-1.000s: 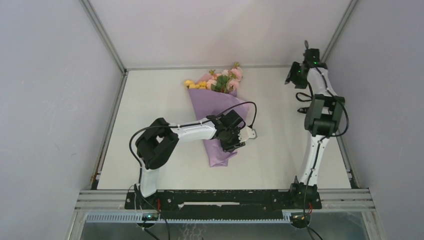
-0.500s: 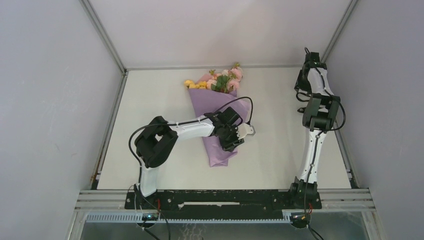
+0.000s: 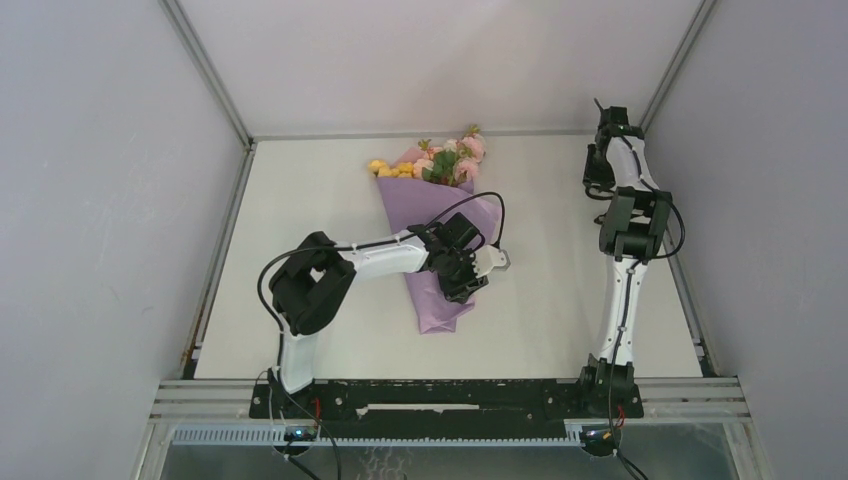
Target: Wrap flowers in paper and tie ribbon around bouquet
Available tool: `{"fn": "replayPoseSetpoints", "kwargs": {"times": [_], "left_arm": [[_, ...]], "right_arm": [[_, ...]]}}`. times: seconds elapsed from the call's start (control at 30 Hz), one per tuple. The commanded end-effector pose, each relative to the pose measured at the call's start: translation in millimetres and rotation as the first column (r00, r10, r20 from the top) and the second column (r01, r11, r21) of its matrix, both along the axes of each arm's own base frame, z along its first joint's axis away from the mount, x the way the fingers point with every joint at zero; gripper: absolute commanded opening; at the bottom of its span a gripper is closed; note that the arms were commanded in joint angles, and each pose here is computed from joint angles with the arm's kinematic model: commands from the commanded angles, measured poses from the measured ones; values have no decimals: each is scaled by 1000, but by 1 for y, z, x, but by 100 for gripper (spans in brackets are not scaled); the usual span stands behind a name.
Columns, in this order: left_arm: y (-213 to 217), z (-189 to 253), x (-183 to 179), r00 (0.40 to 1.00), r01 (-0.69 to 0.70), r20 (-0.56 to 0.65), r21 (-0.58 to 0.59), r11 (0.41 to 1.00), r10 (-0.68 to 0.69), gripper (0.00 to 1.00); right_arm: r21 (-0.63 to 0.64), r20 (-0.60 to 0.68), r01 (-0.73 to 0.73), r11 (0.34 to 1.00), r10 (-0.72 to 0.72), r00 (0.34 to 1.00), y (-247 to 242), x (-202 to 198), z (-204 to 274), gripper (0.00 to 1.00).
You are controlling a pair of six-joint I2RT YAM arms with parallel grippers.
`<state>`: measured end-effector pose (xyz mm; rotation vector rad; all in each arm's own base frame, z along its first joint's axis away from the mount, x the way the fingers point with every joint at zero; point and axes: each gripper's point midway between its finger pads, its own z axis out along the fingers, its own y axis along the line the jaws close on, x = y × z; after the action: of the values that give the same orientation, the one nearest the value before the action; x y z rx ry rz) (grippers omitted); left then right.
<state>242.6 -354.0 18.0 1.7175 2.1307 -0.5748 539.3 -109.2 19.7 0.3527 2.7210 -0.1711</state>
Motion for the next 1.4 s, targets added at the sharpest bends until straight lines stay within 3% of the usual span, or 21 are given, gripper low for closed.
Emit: {"fn": "replayPoseSetpoints", "kwargs": {"times": [0.0,0.2,0.33,0.47,0.63,0.87,1.1,1.3,1.37], "left_arm": [[33,-35,-7,997,-34,-60,143,989,43,47],[33,-35,-7,997,-35,-59,141,989,43,48],[32,-34,-7,997,-36,-59,138,990,45,48],[32,-34,-6,997,-38,-55,141,989,46,48],[31,-34,-7,997,-35,-62,136,990,44,48],[32,-35,-7,997,-35,-61,139,990,44,48],[32,-36,-9,997,-32,-70,139,990,42,48],[32,-36,-8,997,-36,-70,138,990,45,48],[32,-36,-8,997,-36,-69,137,990,46,48]], "right_arm": [[73,-82,-93,993,99,992,29,-14,-14,43],[173,26,-189,967,188,982,59,-9,29,42],[282,163,-311,908,274,948,94,-9,72,41],[258,241,-372,892,314,918,107,-10,95,40],[68,80,-311,948,306,949,85,-16,63,51],[-41,-90,-292,955,288,953,81,-29,22,58],[-96,-170,-266,959,248,954,63,-36,2,54],[-55,-180,-300,952,286,941,69,-36,-12,42],[-13,-156,-313,950,307,939,77,-32,-13,34]]}}
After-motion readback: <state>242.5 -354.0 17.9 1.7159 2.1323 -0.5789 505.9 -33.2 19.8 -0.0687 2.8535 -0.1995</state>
